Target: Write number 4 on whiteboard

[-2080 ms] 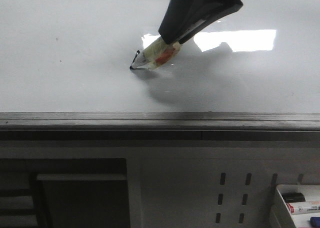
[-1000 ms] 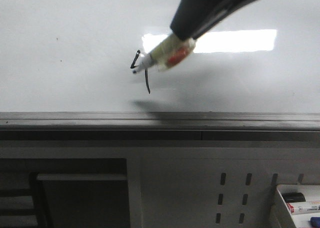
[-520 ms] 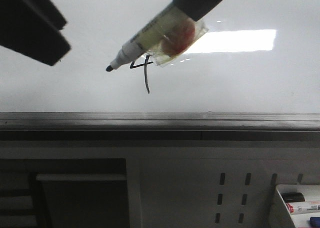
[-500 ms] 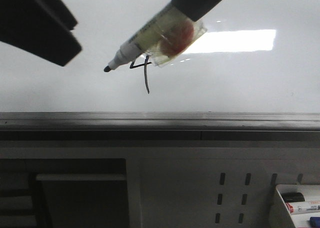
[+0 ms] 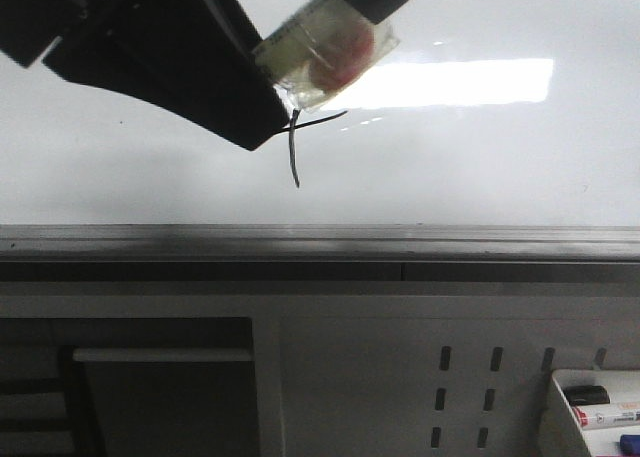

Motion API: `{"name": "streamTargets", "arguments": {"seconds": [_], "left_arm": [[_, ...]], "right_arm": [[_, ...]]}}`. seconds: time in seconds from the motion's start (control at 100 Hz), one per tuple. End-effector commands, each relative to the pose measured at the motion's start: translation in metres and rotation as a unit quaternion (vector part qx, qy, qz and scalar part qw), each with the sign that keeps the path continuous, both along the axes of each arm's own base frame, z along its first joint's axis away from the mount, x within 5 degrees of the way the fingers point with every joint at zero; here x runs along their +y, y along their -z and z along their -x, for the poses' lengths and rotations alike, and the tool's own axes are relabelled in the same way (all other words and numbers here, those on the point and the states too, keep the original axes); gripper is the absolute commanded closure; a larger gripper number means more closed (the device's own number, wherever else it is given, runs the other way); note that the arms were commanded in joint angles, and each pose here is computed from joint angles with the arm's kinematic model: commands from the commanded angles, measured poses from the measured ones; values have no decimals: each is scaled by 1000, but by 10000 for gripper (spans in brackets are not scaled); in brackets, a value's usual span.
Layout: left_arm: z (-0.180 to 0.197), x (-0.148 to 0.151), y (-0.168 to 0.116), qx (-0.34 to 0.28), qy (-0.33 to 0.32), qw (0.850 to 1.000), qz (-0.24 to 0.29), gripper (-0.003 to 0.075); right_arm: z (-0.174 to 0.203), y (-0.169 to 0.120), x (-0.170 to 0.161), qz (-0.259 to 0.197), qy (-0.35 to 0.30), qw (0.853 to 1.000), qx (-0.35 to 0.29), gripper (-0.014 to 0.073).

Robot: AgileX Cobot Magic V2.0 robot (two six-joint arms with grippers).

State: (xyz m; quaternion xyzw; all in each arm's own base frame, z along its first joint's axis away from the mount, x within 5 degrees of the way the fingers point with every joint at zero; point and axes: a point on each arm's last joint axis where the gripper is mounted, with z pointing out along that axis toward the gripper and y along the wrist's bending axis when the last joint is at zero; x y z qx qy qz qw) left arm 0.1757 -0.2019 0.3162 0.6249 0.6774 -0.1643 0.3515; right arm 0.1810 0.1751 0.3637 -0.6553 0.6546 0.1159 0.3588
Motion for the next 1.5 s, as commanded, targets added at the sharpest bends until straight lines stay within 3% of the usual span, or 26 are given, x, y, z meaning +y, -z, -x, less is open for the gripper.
{"name": "streamTargets", "arguments": {"seconds": [0.0,0.25,0.51,0.62,0.69,0.89,0.96,1.08,1.2,1.29,1.41,1.49], "left_arm": [[2,-4,-22,-26,-2,998,52,428],[2,-4,-22,-26,0,998,52,626],[2,-4,-22,-25,-1,998,54,730],[2,-4,-22,-25,0,998,53,741],[2,-4,-22,-25,0,998,53,741],[1,-2,-22,-31,0,998,48,741],[1,-1,-22,-42,2,998,39,741],[3,4,-26,-56,-6,998,31,741],[1,18,-33,-56,-64,996,28,741],[-5,36,-35,-39,-146,988,32,741],[-17,68,-29,-2,-270,961,51,741],[-26,93,-19,23,-356,931,76,741]], "right_arm": [[3,-20,-2,-37,5,999,-39,659],[3,-20,-2,-37,5,999,-39,659],[3,-19,-2,-35,4,999,-36,659],[3,-19,-2,-33,2,999,-34,652],[4,-19,-2,-30,0,999,-31,587],[7,-25,-5,-35,3,999,-36,237],[11,-38,-12,-47,13,998,-41,196],[23,-63,-29,-80,49,994,-55,198],[37,-79,-51,-107,91,987,-71,198],[47,-86,-66,-117,124,982,-82,198],[55,-91,-77,-121,140,978,-93,198],[54,-89,-78,-119,143,978,-90,198]]}}
